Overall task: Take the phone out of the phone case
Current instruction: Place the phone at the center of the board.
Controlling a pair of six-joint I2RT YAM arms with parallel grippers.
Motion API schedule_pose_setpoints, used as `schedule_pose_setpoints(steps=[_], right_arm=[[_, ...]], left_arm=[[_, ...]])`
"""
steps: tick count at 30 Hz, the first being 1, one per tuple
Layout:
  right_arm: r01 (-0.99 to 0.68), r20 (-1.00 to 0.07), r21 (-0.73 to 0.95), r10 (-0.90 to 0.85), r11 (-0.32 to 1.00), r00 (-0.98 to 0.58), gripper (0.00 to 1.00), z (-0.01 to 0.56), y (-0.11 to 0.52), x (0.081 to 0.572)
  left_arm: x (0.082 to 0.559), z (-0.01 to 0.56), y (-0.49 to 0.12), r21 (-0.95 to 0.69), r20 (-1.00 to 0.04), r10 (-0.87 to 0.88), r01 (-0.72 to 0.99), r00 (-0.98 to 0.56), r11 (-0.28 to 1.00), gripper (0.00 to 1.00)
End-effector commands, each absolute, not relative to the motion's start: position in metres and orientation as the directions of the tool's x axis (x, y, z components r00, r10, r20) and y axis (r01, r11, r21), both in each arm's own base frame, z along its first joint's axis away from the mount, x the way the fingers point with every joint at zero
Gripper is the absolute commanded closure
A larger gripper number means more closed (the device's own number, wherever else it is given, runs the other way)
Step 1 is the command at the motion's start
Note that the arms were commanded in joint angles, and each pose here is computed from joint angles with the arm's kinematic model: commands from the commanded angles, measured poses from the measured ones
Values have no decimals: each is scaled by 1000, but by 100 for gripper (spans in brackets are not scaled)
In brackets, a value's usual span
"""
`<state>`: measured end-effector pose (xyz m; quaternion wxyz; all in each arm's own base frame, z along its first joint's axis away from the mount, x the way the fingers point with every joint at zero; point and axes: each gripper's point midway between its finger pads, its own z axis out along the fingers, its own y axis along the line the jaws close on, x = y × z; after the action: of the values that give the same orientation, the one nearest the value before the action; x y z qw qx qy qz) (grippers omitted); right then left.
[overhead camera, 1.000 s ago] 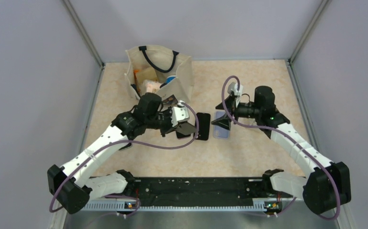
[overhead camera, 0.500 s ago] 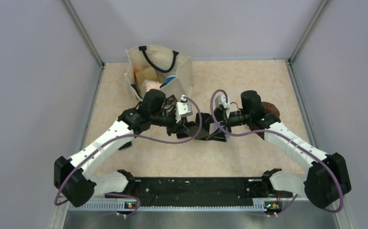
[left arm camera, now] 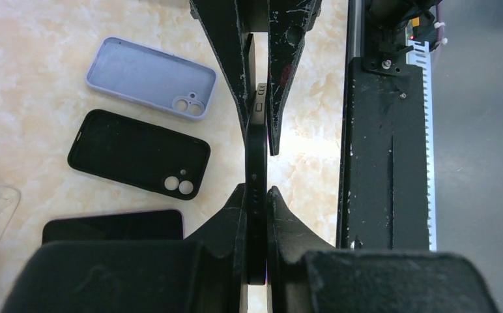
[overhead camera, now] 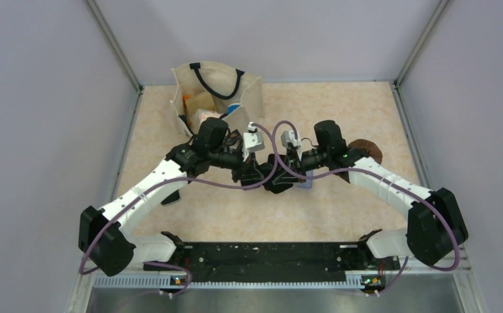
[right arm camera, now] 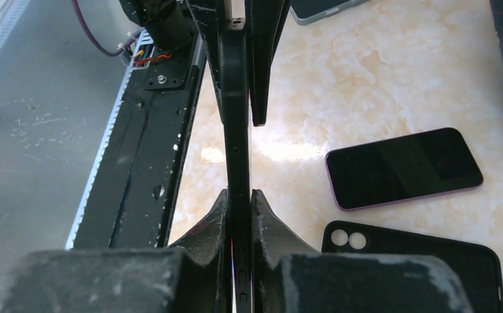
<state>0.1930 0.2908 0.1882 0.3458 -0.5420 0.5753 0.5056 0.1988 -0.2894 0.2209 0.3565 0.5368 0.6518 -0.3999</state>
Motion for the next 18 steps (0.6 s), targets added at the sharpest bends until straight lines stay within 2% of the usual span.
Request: schedule_pose_setpoints(steps=[1,3,6,11,13,15,18], right_arm=[[-969,-954,206,-247,-133,-169,100,208,299,191],[-968,-947,231,-248,-95,-202,100,204,295,195],[-964,-947,266,-194,-20,-257,100,205,283,212],[-934,-929,343,-116,96,-353,100,203,257,231],[-915,-915,373,-103,155,-390,100,195,245,240],[-886,-893,417,-90,203,-441,100,183,233,248],[-832,-857,484,-48,270,-514,100,169,214,260]], left_arm=[[209,255,-303,-33,-944,326,998,-51,62,100],[211,254,-302,-29,-942,330,997,-53,77,97],[217,256,-299,-7,-943,330,993,-47,120,85],[242,257,-290,40,-938,343,963,-56,266,55],[256,258,-284,66,-934,351,937,-63,343,46],[264,261,-278,89,-936,348,916,-58,391,41],[266,267,-275,98,-941,333,904,-50,415,39]])
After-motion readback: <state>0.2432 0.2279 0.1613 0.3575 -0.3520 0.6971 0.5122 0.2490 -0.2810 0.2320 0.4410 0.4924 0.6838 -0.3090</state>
